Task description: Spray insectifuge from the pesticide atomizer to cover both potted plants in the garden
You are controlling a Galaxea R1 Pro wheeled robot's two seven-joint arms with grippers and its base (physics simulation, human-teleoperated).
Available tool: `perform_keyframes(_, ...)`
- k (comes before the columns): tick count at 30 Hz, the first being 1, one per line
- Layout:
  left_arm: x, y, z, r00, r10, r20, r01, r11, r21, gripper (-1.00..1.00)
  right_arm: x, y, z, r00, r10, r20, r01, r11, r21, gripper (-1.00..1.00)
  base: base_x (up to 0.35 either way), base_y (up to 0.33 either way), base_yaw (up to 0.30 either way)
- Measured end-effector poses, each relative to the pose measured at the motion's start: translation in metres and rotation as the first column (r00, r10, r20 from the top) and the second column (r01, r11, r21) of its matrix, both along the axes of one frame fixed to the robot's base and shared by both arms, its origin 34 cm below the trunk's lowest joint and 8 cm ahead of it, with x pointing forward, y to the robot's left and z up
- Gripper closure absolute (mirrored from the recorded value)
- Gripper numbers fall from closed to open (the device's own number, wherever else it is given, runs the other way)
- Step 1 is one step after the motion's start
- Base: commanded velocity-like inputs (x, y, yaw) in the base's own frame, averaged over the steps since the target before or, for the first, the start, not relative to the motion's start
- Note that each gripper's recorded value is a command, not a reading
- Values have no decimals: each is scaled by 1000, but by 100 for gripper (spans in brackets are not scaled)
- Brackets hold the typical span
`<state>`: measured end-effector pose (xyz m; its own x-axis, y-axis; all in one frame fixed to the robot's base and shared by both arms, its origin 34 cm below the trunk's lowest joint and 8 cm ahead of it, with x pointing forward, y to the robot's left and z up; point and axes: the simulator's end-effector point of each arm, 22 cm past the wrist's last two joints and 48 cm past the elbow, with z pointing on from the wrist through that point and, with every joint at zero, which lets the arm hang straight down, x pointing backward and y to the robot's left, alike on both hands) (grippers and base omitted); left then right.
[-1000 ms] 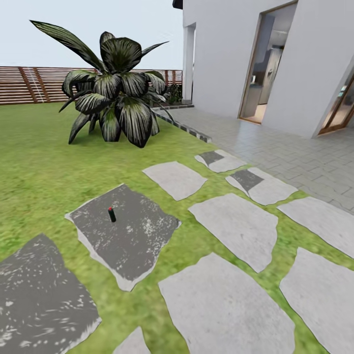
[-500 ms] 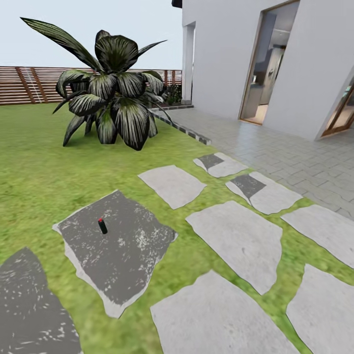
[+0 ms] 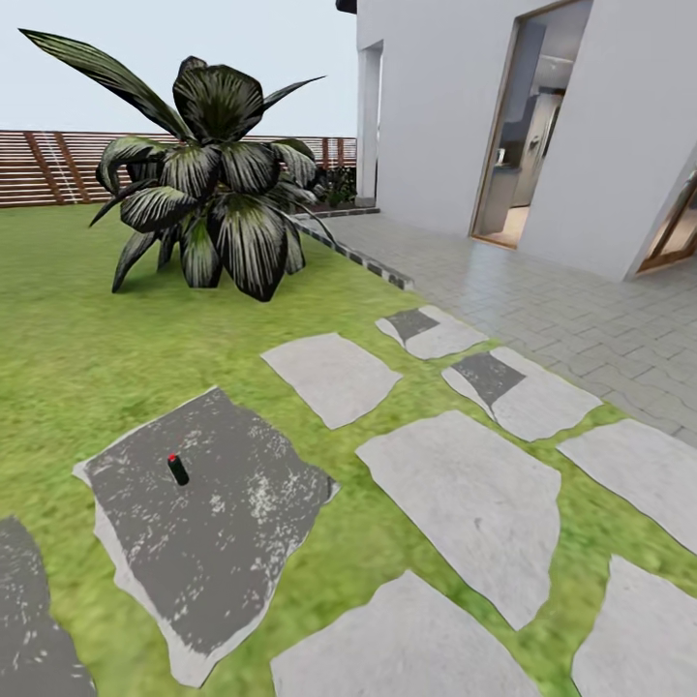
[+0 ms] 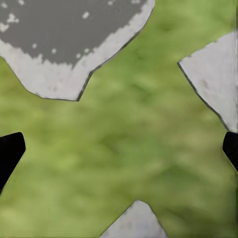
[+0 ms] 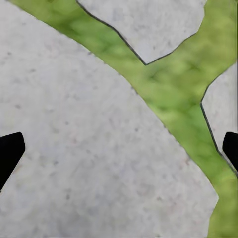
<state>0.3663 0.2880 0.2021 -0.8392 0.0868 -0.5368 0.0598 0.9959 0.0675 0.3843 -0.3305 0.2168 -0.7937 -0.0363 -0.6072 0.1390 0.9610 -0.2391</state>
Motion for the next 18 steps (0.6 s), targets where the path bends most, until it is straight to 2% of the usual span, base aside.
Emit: perform_keyframes(18,0,0,0,1000,-1,0,1,1000,0,-100,1,1,0,1000,2,3,-2,1000,1,-100,285,-154,0)
